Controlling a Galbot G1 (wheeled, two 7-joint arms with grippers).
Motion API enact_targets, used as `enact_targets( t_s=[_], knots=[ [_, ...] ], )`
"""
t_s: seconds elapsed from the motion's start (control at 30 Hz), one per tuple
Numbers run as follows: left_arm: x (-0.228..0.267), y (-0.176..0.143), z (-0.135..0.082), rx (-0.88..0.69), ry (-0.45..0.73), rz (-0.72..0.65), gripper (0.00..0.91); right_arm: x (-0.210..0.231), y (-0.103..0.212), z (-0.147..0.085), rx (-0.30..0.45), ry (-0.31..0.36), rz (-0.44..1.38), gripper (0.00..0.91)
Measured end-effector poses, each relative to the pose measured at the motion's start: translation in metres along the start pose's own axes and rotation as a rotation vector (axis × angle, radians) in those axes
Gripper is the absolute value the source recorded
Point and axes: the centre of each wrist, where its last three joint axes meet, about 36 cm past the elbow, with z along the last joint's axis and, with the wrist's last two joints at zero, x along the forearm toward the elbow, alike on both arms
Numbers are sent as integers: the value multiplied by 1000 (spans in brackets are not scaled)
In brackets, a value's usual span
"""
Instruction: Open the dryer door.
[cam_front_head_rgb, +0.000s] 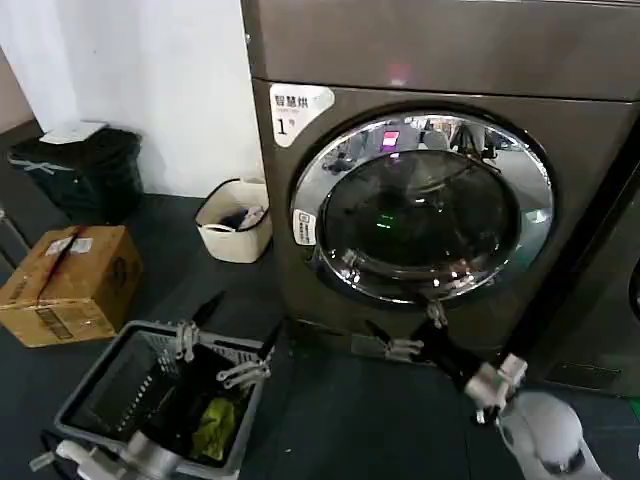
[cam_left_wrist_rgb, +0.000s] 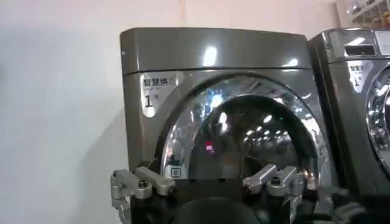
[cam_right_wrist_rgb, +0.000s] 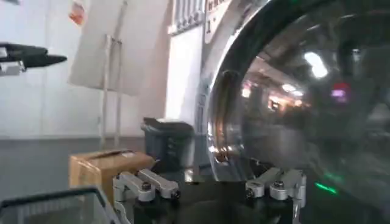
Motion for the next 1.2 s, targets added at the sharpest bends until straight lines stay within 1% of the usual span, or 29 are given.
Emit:
enact_targets(
  t_s=[0.17,0.33,0.5,0.9,1.07,1.2],
  knots=[
    [0,1,1,-1,1,-4,907,-25,-9,1,15,6,4,907],
    [1,1,2,0,1,-5,907,-45,-17,1,36,22,-12,907],
    [0,3,5,-11,4,0,907,-62,-22,-3,47,24,-35,907],
    [-2,5,8,-11,7,-1,907,-97,-25,-10,66,24,-96,907],
    [-1,6,13,-7,17,-5,907,-109,-26,-9,67,30,-113,907],
    [0,5,12,-6,14,-5,907,-116,-25,-8,64,35,-122,907]
  ],
)
